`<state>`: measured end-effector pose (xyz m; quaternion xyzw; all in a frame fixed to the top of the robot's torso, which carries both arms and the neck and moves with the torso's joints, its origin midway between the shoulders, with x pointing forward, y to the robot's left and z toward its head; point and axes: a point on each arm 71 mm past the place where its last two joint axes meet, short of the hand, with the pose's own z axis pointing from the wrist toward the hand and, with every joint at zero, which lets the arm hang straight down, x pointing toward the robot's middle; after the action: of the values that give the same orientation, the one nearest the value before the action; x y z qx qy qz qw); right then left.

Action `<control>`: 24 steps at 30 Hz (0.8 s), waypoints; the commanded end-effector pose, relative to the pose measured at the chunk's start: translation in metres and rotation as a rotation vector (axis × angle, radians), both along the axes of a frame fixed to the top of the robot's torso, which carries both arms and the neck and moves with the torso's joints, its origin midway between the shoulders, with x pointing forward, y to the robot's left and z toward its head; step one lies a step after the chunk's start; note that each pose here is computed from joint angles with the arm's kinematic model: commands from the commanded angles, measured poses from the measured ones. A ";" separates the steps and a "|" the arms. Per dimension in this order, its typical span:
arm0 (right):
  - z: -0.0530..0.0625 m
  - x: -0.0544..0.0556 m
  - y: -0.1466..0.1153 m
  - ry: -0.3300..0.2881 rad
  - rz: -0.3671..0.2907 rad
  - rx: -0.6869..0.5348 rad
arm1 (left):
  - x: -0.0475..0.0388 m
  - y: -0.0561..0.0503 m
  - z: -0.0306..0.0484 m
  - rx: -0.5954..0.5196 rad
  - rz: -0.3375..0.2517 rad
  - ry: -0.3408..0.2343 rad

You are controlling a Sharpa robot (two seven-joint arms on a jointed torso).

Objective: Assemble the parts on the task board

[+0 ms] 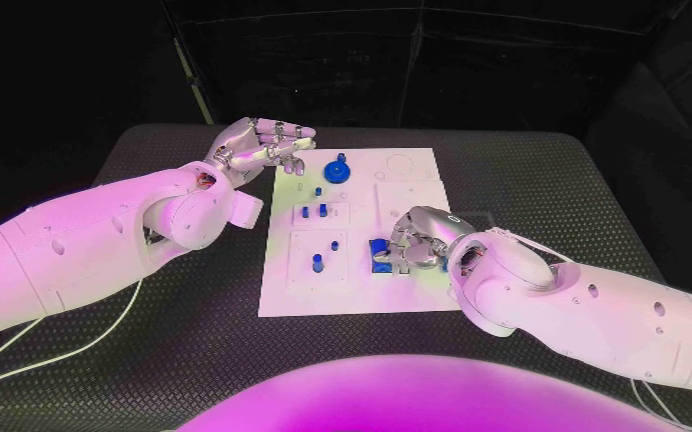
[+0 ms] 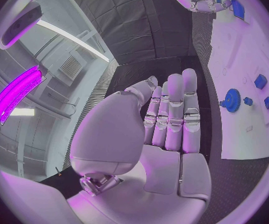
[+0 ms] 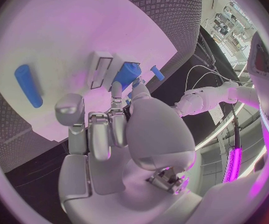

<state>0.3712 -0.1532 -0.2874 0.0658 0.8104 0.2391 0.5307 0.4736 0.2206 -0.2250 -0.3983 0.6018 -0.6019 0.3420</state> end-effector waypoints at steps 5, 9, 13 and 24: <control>0.001 0.000 0.001 -0.017 0.023 0.002 | 0.0000 0.000 0.0014 -0.010 -0.006 -0.003; 0.001 0.000 0.000 -0.017 0.031 0.002 | 0.0000 0.000 0.0013 -0.010 -0.006 -0.003; 0.001 0.001 0.000 -0.022 0.025 0.006 | 0.0001 -0.001 0.0012 -0.011 -0.007 -0.003; -0.001 0.006 0.002 -0.045 0.001 0.026 | 0.0002 -0.001 0.0011 -0.011 -0.006 -0.003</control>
<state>0.3760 -0.1512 -0.2899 0.0637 0.8030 0.2472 0.5386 0.4736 0.2206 -0.2253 -0.3986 0.6018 -0.6018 0.3418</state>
